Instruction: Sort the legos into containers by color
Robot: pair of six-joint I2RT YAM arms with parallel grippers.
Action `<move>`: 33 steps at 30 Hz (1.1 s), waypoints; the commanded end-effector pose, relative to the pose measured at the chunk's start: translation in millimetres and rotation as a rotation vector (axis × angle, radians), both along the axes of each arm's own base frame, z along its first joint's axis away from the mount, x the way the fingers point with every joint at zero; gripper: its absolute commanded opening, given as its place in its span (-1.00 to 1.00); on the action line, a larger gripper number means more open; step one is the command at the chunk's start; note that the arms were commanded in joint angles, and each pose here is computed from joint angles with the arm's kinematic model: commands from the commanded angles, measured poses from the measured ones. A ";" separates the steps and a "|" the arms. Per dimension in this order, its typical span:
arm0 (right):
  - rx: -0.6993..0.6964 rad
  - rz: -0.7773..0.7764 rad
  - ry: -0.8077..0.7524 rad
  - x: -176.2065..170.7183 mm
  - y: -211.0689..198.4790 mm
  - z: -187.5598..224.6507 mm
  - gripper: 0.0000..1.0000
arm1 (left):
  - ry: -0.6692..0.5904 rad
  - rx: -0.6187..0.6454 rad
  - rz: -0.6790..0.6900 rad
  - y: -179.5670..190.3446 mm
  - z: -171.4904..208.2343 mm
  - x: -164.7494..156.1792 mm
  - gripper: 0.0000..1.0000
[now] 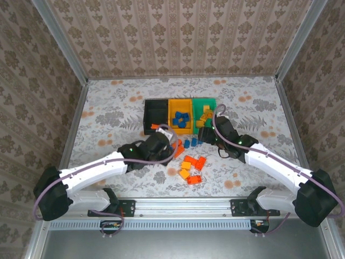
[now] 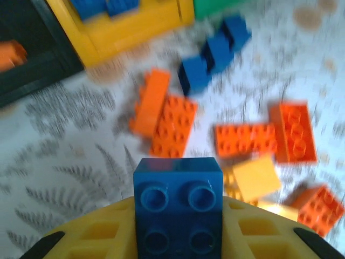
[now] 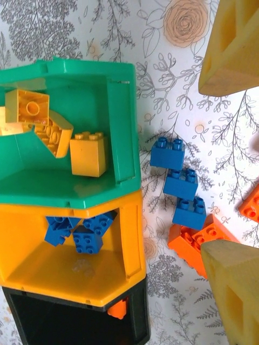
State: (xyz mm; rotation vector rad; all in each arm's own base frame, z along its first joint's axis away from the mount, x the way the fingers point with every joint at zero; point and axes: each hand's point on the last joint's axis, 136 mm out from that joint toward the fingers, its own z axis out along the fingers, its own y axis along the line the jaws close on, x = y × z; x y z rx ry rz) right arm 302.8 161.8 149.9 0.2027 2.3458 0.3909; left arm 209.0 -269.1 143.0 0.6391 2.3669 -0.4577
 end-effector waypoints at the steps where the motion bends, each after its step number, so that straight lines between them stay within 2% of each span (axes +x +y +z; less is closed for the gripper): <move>1: -0.001 -0.042 -0.011 -0.3 -10.2 -0.6 0.46 | -0.112 -0.092 -0.005 -28.7 40.7 40.5 -0.32; 4: -0.004 -0.046 0.002 -1.4 -12.4 -4.0 0.46 | -0.161 -0.110 0.040 -42.5 55.0 83.8 -0.34; 8: -0.004 -0.047 0.006 -4.1 -15.2 -5.8 0.46 | -0.164 -0.088 0.104 -51.8 45.7 136.8 -0.36; 12: -0.004 -0.047 0.008 -6.3 -17.9 -5.8 0.46 | -0.149 -0.038 0.139 -60.6 26.2 169.9 -0.35; 14: -0.002 -0.044 0.008 -7.0 -18.1 -5.4 0.46 | -0.137 -0.020 0.150 -65.6 16.7 180.0 -0.27; 17: 0.000 -0.034 0.009 -7.6 -16.8 -5.2 0.47 | -0.123 -0.003 0.162 -71.2 7.1 189.1 0.03; 21: -0.004 -0.016 0.015 -8.7 -14.9 -5.3 0.49 | -0.117 -0.040 0.163 -76.3 15.0 188.6 0.34; 25: -0.008 0.013 0.030 -12.2 -12.3 -8.1 0.49 | -0.141 -0.113 0.147 -78.2 45.2 171.9 0.65; 30: -0.001 0.103 0.065 -21.4 0.1 -15.1 0.48 | -0.170 -0.219 0.107 -75.3 80.3 127.0 0.99; 33: -0.002 0.176 0.095 -31.1 12.5 -23.8 0.47 | -0.183 -0.256 0.087 -67.1 90.0 94.1 1.00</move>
